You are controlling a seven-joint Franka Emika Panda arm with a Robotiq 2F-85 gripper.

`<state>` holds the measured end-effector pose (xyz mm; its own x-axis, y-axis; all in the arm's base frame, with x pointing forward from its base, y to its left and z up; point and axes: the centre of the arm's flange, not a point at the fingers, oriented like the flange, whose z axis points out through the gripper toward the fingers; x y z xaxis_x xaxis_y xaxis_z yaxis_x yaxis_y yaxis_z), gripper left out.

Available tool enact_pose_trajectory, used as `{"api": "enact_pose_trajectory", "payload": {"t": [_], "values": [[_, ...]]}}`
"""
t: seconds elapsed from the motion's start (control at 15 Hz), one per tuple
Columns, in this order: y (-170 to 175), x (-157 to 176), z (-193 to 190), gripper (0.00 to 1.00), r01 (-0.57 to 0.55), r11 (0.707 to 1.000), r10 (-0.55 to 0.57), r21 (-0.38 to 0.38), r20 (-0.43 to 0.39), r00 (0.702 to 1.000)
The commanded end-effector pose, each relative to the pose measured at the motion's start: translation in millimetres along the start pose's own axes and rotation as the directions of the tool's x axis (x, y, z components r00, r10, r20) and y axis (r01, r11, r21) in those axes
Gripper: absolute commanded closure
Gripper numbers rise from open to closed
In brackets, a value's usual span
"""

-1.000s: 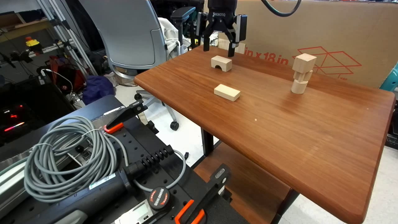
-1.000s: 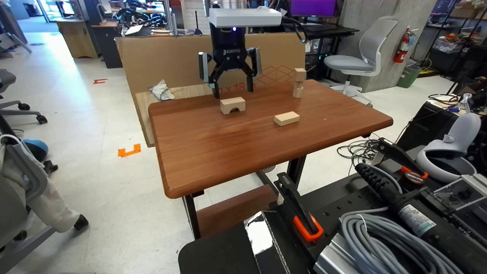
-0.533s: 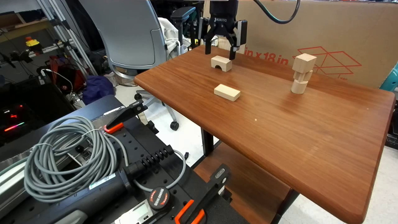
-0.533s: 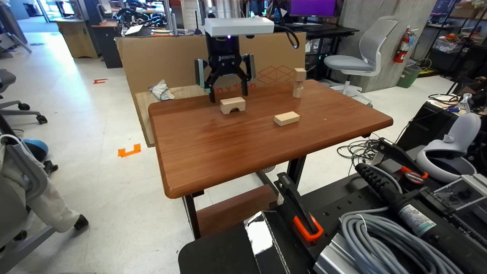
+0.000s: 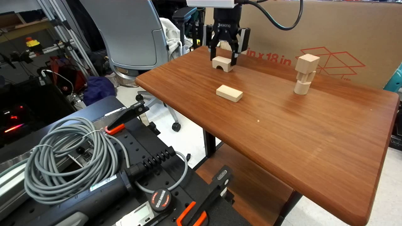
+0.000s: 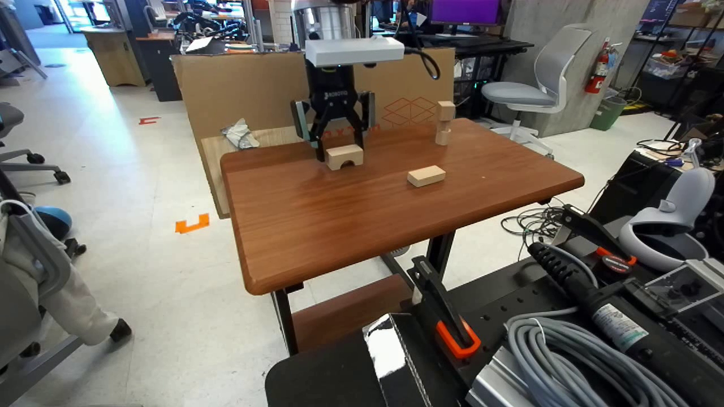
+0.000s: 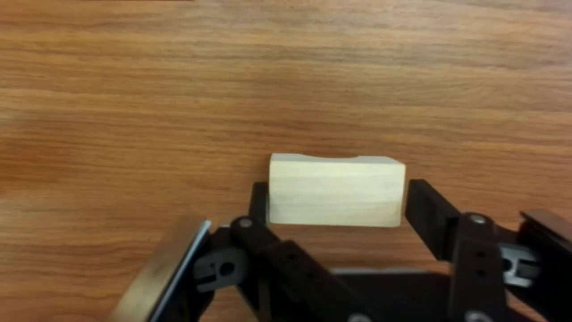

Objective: Put the wooden block on top of the other wooden block on the desk

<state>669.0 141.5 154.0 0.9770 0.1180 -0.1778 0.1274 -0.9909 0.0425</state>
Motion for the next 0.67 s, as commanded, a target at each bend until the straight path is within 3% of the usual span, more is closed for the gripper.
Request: {"api": "enact_pose_trajectory", "payload": {"t": [0.0,0.07,0.6], "values": [[-2.4,-1.7,-11.6,0.51,0.026,1.0,-0.026,-0.001,0.01,1.0],[-3.0,-4.5,-15.4,0.58,0.026,1.0,-0.026,0.005,0.001,1.0],[12.7,-43.1,-90.8,0.58,-0.094,0.988,0.102,0.124,-0.058,0.993]]}}
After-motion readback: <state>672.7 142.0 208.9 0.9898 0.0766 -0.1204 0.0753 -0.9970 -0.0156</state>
